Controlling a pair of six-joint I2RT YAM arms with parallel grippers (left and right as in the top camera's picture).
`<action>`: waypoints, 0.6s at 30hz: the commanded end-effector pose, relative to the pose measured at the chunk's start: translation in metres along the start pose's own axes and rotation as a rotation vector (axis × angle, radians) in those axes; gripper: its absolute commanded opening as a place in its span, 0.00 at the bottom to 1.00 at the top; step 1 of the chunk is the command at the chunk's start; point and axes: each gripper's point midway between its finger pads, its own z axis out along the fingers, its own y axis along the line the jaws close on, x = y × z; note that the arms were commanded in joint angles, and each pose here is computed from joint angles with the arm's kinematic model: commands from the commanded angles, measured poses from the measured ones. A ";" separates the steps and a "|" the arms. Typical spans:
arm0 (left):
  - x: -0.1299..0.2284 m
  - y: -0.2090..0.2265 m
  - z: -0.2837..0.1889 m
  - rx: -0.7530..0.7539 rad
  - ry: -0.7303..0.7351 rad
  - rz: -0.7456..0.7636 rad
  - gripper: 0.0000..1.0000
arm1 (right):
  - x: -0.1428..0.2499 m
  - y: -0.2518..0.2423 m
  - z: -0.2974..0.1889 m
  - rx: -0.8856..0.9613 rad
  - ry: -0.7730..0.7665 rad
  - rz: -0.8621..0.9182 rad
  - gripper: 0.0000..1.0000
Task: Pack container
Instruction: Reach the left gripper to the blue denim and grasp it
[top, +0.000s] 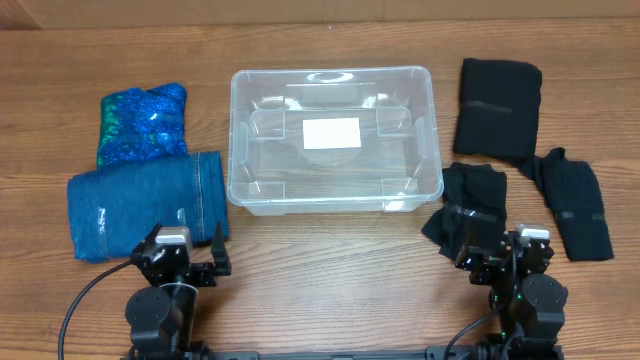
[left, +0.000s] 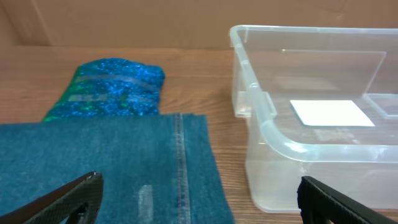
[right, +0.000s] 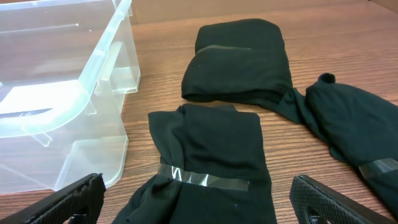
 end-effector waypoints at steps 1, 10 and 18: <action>-0.005 -0.034 -0.004 0.196 -0.012 -0.062 1.00 | 0.003 -0.001 0.001 0.005 0.000 0.004 1.00; -0.044 -0.034 -0.017 0.179 0.053 -0.209 1.00 | 0.003 -0.001 0.001 0.005 0.000 0.004 1.00; -0.151 -0.034 0.005 0.148 0.353 -0.148 1.00 | 0.003 -0.001 0.001 0.005 0.000 0.004 1.00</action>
